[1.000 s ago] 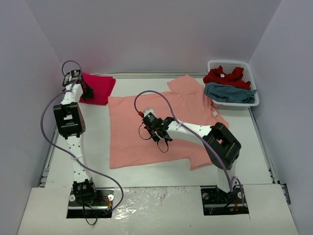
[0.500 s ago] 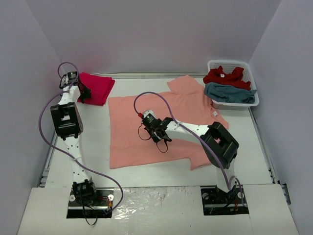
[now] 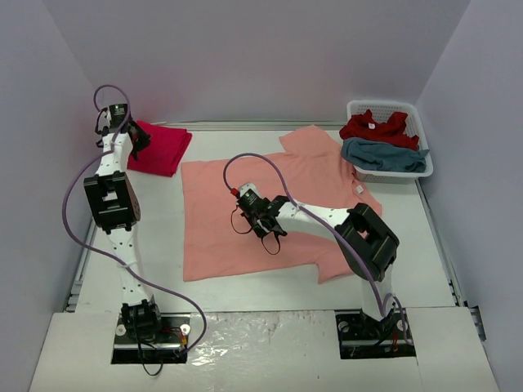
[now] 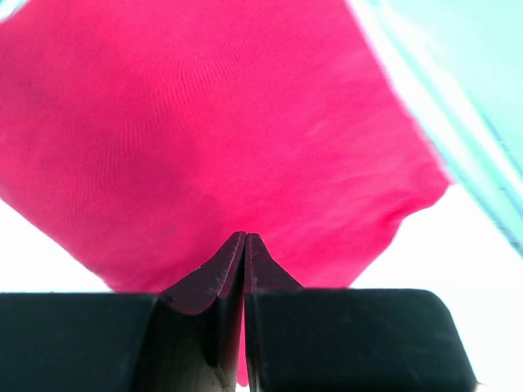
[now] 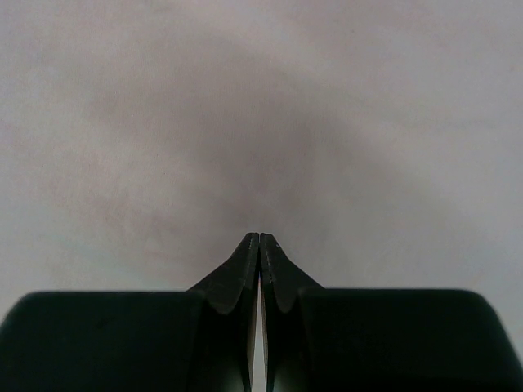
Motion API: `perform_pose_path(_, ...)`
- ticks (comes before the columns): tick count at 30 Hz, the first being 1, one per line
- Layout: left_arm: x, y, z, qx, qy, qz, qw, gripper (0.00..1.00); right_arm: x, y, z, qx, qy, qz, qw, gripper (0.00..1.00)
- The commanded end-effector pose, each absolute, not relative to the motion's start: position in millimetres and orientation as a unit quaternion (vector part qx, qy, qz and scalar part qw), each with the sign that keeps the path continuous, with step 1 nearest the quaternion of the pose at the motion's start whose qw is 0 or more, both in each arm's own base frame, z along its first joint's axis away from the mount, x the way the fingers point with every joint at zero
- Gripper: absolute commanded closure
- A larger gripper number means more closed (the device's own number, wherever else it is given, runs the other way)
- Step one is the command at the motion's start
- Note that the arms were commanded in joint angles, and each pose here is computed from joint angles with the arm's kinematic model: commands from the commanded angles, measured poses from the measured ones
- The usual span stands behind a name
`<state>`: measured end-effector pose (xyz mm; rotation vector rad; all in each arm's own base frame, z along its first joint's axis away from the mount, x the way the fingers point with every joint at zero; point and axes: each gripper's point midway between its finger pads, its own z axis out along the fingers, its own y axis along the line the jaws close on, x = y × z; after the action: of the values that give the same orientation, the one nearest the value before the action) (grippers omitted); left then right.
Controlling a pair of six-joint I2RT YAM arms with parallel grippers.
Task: Fold and stack the t-shirts
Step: Flatten out the tshirt
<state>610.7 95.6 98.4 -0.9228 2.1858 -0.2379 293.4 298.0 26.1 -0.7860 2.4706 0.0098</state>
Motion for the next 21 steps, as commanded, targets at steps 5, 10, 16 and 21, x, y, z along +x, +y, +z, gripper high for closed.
perform_pose_path(5, 631.5, 65.6, 141.2, -0.303, 0.859, -0.118, 0.396, 0.98, 291.3, 300.3, 28.9, -0.303, 0.915, -0.005, 0.268, 1.00)
perform_pose_path(10, 645.4, 51.4, 129.5, -0.286, 0.863, -0.134, 0.393, 0.98, 289.9, 297.0, 18.0, -0.307, 0.917, -0.019, 0.254, 1.00)
perform_pose_path(16, 658.8, 40.2, 125.2, -0.275, 0.857, -0.158, 0.406, 0.98, 285.1, 296.4, 5.6, -0.314, 0.918, -0.027, 0.239, 1.00)
perform_pose_path(21, 663.0, 32.1, 103.4, -0.274, 0.861, -0.171, 0.393, 0.98, 284.1, 299.3, 3.2, -0.315, 0.919, -0.027, 0.235, 1.00)
